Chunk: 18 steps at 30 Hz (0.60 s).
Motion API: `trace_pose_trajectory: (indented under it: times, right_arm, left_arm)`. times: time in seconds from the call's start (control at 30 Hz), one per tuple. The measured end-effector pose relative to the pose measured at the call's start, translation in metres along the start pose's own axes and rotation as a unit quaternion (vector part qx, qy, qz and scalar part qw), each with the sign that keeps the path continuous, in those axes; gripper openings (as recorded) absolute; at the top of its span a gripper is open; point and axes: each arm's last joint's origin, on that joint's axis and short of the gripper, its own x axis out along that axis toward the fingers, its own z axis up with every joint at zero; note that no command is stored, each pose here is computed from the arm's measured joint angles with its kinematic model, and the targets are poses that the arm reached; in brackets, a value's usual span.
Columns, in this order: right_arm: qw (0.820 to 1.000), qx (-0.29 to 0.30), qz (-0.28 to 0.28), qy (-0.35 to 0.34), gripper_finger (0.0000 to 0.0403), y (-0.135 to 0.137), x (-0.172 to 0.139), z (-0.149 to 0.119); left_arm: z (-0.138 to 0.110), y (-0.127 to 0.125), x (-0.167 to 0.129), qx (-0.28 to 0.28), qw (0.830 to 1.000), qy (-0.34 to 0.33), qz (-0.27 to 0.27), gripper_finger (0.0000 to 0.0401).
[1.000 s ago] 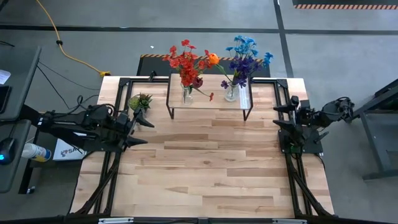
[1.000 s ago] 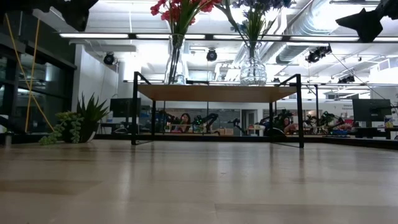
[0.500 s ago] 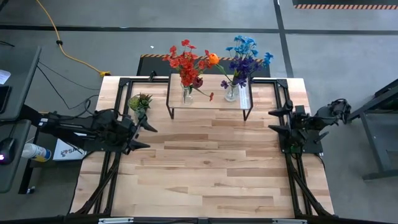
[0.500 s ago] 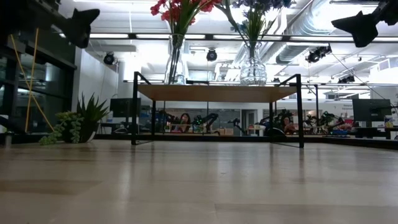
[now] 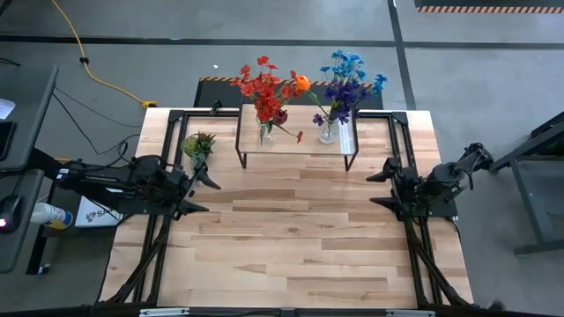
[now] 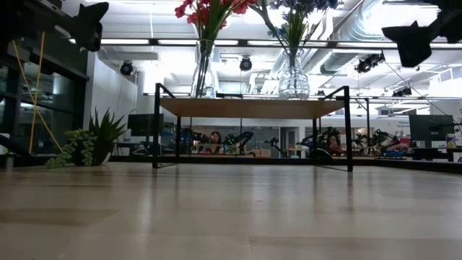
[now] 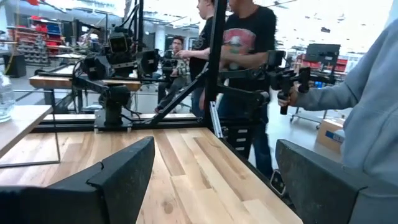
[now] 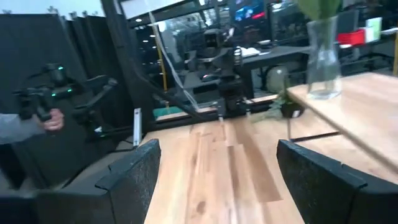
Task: Pick and place flowers into a vace then onto a shelf
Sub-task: Return to Home Position
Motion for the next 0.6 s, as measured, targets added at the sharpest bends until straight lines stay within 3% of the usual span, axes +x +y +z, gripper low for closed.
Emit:
trace_pose_trajectory:
  times: [0.37,0.6]
  right_arm:
    - [0.998,0.024,0.055,-0.002,0.0312,0.002,0.010,-0.030]
    - [1.000,-0.009,0.025,-0.005,0.0312,-0.003,0.011,-0.031]
  left_arm:
    - [-0.002,0.000,0.000,0.010,1.000,0.008,-0.002,0.0367]
    - [-0.004,0.001,0.000,0.020,0.999,0.019,0.017,0.0367]
